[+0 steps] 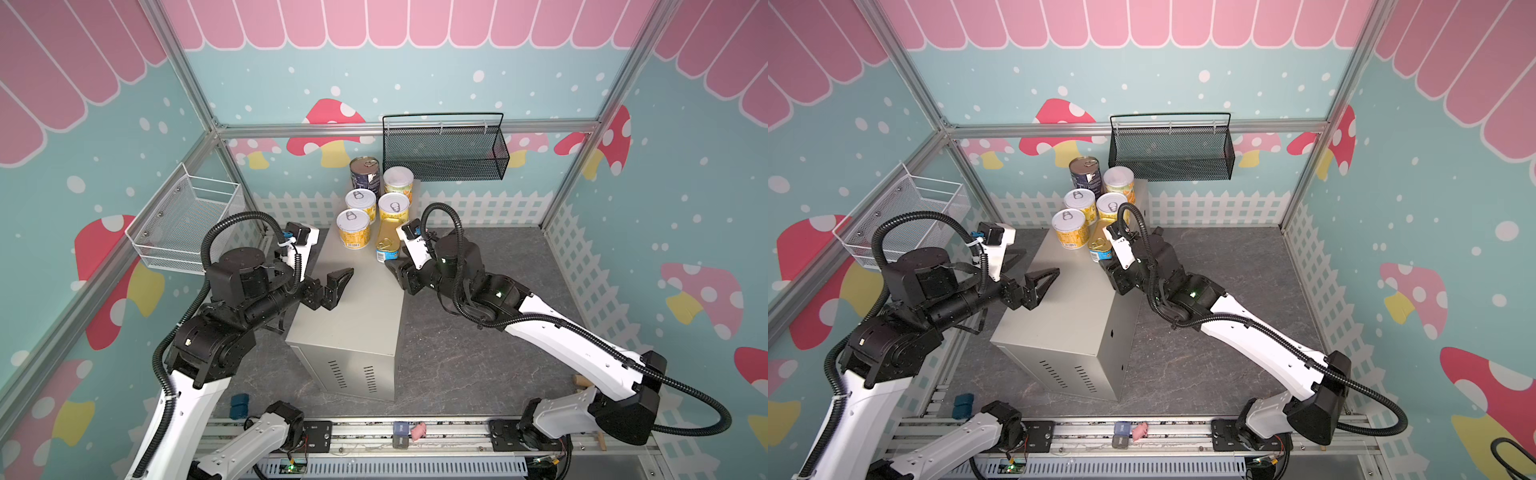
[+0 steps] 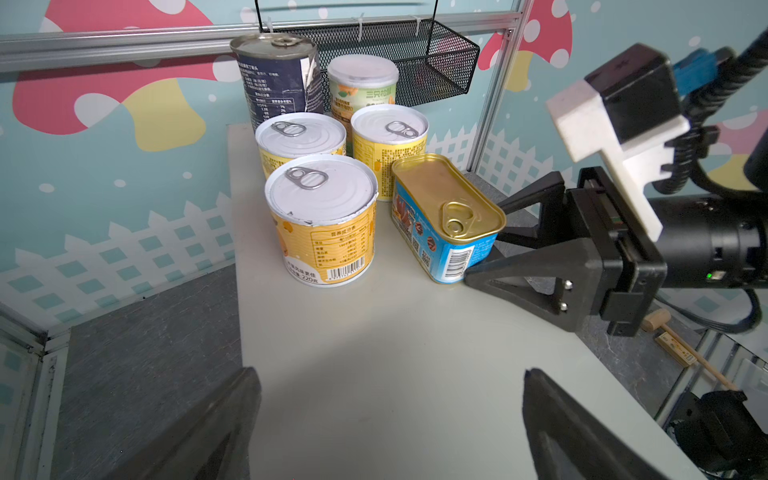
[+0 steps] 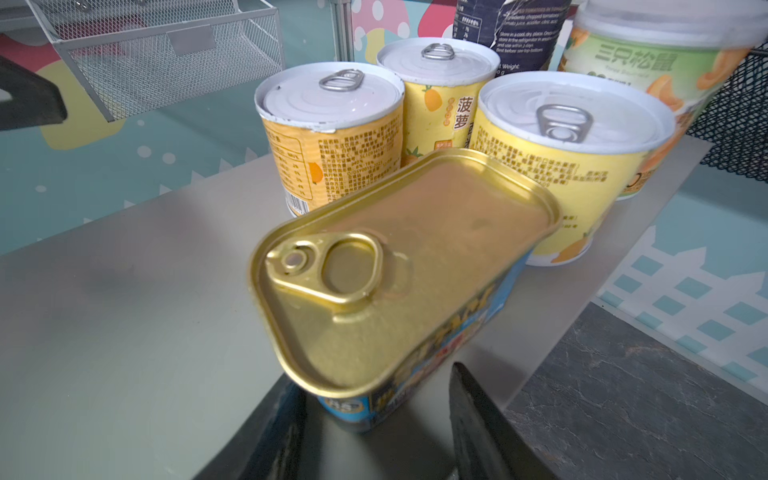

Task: Place and organize the canned foods onto the counter
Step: 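Open the right gripper and draw it back from the SPAM tin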

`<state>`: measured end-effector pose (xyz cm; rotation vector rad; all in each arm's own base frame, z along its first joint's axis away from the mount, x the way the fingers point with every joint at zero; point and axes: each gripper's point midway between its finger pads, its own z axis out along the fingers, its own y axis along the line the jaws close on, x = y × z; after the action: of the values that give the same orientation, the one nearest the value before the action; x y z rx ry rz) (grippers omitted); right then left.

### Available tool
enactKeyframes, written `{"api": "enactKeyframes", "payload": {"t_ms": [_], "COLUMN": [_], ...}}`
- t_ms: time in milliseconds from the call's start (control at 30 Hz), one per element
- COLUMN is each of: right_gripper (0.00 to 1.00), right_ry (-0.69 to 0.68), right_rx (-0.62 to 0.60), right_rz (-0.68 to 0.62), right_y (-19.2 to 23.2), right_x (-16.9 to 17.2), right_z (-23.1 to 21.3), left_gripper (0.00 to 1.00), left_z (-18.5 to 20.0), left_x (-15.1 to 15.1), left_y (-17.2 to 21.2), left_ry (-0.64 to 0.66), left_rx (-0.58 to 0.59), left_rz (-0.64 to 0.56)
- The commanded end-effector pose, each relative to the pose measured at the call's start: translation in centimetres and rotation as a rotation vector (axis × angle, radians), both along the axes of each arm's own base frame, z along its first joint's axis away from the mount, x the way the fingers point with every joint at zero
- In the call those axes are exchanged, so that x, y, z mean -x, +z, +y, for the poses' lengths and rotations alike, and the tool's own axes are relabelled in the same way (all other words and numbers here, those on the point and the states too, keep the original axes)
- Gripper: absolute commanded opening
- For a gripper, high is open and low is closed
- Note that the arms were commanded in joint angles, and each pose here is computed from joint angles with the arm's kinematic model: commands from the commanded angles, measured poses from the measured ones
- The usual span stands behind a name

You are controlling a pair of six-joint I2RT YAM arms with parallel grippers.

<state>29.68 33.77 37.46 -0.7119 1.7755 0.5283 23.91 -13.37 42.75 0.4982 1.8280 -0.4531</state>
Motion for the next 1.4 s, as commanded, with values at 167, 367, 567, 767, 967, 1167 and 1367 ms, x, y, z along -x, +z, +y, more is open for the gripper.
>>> {"api": "enactKeyframes", "payload": {"t_ms": [167,367,567,767,967,1167,1367], "right_gripper": [0.57,0.68,0.80,0.86,0.90,0.91,0.92], "right_ry": [0.016,0.033,-0.022,-0.112,-0.113,-0.103,-0.091], "right_rx": [0.044,0.017,-0.012,-0.041,-0.039,-0.030,-0.021], "right_rz": [0.014,-0.002,-0.027,-0.015,0.009,0.017,0.022], "right_y": [-1.7,-0.2,1.9,2.9,2.4,2.0,1.7], "right_x": [-0.5,0.7,1.6,0.0,-1.7,-2.7,-3.4], "right_z": [0.2,-1.0,-4.9,-8.0,-7.1,-6.1,-5.2], "left_gripper": [0.99,0.99,0.99,0.99,0.99,0.99,0.99], "left_z": [-0.1,0.0,0.2,0.5,0.6,0.4,-0.2], "left_x": [-0.1,-0.2,0.1,0.4,0.8,1.0,1.2], "left_y": [-0.1,-0.1,0.0,-0.2,-0.4,-0.5,-0.6], "left_ry": [-0.018,-0.016,-0.020,-0.015,-0.012,-0.019,-0.056], "left_rx": [0.001,0.007,0.023,0.033,0.026,0.022,0.029], "left_rz": [-0.011,-0.010,-0.013,-0.023,-0.034,-0.037,-0.022]}}
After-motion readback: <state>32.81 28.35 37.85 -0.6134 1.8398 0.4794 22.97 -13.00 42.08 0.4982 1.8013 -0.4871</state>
